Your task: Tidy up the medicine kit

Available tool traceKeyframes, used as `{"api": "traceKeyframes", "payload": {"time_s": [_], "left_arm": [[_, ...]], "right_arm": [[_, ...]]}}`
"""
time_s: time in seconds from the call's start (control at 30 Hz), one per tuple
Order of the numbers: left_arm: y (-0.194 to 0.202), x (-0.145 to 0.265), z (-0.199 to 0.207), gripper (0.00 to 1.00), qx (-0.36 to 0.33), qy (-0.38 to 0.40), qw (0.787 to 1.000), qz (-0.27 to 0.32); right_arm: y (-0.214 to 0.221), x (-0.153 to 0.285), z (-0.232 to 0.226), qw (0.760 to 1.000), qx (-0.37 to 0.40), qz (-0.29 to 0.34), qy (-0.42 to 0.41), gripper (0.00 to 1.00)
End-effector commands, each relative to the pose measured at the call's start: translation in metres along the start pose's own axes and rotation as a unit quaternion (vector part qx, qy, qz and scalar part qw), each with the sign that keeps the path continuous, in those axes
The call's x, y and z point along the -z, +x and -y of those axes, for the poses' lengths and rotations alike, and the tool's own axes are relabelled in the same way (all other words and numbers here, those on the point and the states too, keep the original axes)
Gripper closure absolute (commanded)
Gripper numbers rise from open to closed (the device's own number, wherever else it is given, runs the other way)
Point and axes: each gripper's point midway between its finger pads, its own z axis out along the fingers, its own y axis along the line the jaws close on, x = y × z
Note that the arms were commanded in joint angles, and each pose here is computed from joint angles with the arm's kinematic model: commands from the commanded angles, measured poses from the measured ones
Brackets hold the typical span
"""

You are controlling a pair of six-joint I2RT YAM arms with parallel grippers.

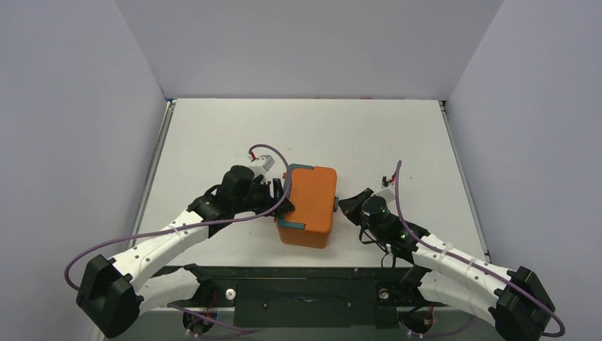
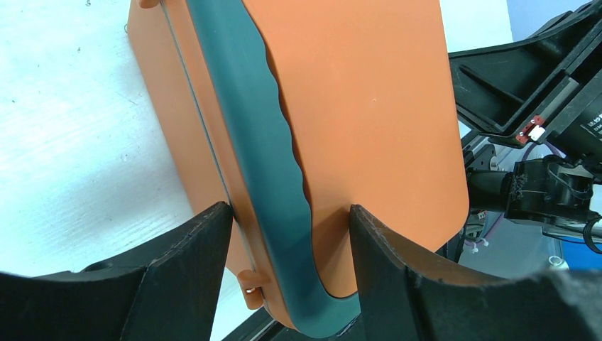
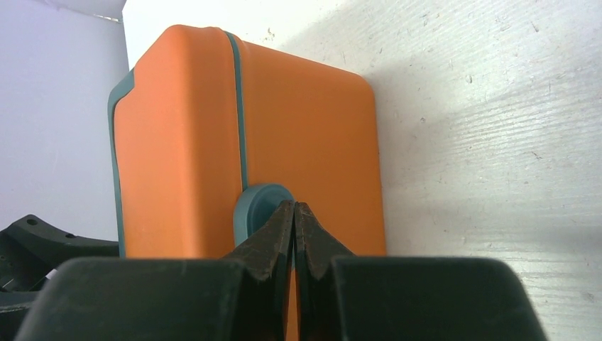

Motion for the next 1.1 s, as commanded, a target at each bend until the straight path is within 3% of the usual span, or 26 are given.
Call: {"api": "traceKeyframes", "payload": {"time_s": [0.0, 0.37, 0.67, 0.87, 1.07], "left_arm": [[0.044, 0.0, -0.02, 0.44, -0.012, -0.031, 0.996, -0.083], [0.041, -0.001, -0.018, 0.43, -0.011, -0.029, 0.996, -0.079], [0.026, 0.009, -0.026, 0.43, -0.02, -0.066, 0.997, -0.046], [0.007, 0.016, -0.03, 0.38, -0.034, -0.102, 0.994, -0.026], [-0.021, 0.036, -0.037, 0.32, -0.063, -0.159, 0.985, 0.006]], "right_arm": [[-0.001, 0.004, -0.046, 0.996, -0.025, -0.009, -0.091, 1.0], [-0.001, 0.006, -0.055, 0.995, -0.015, -0.016, -0.102, 1.0], [-0.009, 0.008, -0.009, 0.999, 0.025, -0.014, -0.022, 1.0], [-0.018, 0.011, 0.009, 0.997, 0.068, -0.019, 0.016, 0.88], [-0.036, 0.018, 0.013, 0.989, 0.136, -0.008, 0.048, 0.69]]}}
